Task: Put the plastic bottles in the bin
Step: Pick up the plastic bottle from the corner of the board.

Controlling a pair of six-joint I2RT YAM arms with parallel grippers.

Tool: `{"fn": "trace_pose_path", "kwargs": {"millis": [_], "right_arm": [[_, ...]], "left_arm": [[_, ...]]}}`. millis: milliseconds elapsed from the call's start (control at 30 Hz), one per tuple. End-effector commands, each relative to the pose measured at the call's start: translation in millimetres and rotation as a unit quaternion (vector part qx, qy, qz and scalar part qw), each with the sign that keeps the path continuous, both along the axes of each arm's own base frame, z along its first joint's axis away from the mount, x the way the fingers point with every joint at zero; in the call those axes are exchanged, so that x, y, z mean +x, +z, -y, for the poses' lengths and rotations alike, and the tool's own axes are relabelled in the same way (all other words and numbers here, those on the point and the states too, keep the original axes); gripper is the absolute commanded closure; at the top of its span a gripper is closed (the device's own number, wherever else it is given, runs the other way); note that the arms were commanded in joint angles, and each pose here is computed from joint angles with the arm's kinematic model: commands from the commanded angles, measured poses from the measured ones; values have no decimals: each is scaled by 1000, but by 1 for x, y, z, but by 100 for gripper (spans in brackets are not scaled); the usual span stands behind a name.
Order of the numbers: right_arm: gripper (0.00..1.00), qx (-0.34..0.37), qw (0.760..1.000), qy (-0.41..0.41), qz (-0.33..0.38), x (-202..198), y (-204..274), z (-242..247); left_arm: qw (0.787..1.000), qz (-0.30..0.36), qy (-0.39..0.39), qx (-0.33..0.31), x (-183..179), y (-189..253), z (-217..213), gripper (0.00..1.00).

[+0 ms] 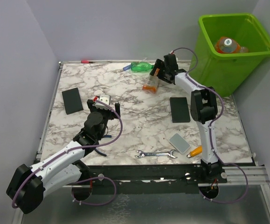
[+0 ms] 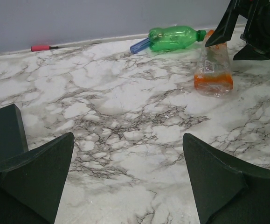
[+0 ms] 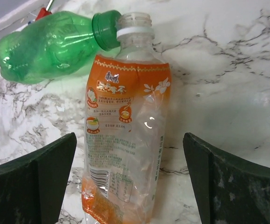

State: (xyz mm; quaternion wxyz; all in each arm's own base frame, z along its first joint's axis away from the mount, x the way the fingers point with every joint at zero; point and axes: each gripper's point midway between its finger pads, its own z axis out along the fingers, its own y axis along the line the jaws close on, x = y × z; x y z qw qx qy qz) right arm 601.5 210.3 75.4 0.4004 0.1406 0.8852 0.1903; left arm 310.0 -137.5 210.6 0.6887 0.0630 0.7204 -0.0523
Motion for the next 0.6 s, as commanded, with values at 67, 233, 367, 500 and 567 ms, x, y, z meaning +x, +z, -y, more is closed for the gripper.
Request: {"fn": "trace_pose_path", "kwargs": {"millis": [67,233,367,500,567], "right_arm": [[2,19,998,32,-42,-13,-29,-18],[14,34,997,41,-58,-24,-43,-23],[29,49,996,45,-66,-38,-50,-26],[51,81,995,56,-27,-64,-17,-33],[57,92,993,77,18,-74,14,-41]], "left_arm": [[1000,12,-9,-4,3,14,5,1],[1000,11,-20,-4,2,13,9,1],[1000,12,-24,-5,1,14,11,1],[999,20,-31,-12,-1,19,11,1],[999,26,-35,-22,-3,24,12,1]]}}
